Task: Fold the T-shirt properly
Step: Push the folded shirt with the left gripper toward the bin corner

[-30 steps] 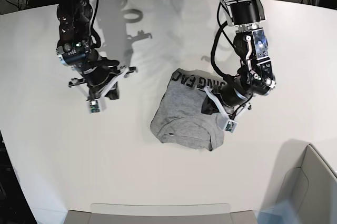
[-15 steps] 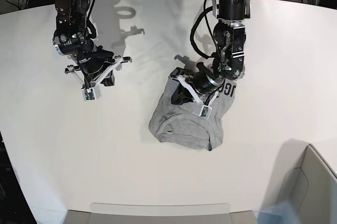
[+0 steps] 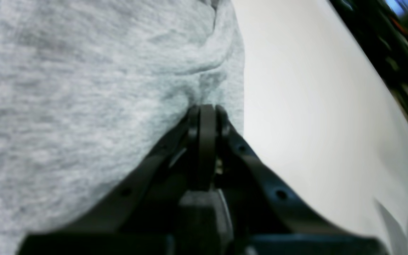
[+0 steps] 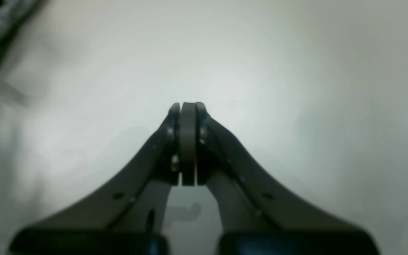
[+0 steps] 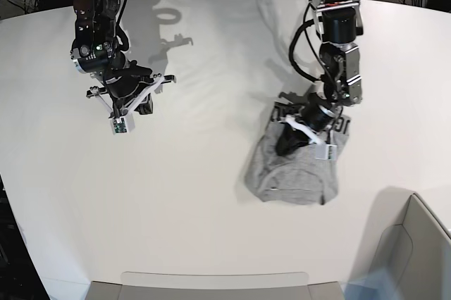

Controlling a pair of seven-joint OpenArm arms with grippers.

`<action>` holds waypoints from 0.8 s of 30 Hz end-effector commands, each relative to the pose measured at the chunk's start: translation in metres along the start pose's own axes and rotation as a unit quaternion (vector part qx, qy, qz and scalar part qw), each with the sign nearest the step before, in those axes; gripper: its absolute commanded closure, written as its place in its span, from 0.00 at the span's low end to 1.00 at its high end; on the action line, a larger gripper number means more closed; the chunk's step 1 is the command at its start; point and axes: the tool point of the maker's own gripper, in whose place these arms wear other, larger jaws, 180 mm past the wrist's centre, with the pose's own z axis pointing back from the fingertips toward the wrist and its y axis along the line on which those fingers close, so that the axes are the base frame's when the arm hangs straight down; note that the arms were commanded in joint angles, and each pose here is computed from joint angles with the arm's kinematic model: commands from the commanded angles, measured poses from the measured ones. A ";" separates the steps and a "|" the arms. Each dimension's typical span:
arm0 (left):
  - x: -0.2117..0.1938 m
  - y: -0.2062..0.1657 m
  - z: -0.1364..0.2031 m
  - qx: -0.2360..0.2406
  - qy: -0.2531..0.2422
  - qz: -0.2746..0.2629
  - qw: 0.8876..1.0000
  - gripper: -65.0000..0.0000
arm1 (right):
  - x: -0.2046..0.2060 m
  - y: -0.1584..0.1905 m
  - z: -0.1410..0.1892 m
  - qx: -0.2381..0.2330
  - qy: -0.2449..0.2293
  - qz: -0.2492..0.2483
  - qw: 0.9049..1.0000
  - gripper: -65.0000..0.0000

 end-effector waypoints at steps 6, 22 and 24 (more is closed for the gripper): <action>-0.003 0.063 0.020 0.078 0.057 -0.015 0.995 1.00 | 0.011 0.000 0.004 0.001 -0.021 0.005 1.000 1.00; 0.100 0.018 0.047 0.055 -0.066 -0.155 0.984 1.00 | 0.049 -0.008 0.009 -0.008 -0.062 0.039 0.997 1.00; 0.121 0.004 0.058 0.058 -0.095 -0.185 0.976 1.00 | 0.060 -0.008 0.013 -0.008 -0.075 0.058 0.995 1.00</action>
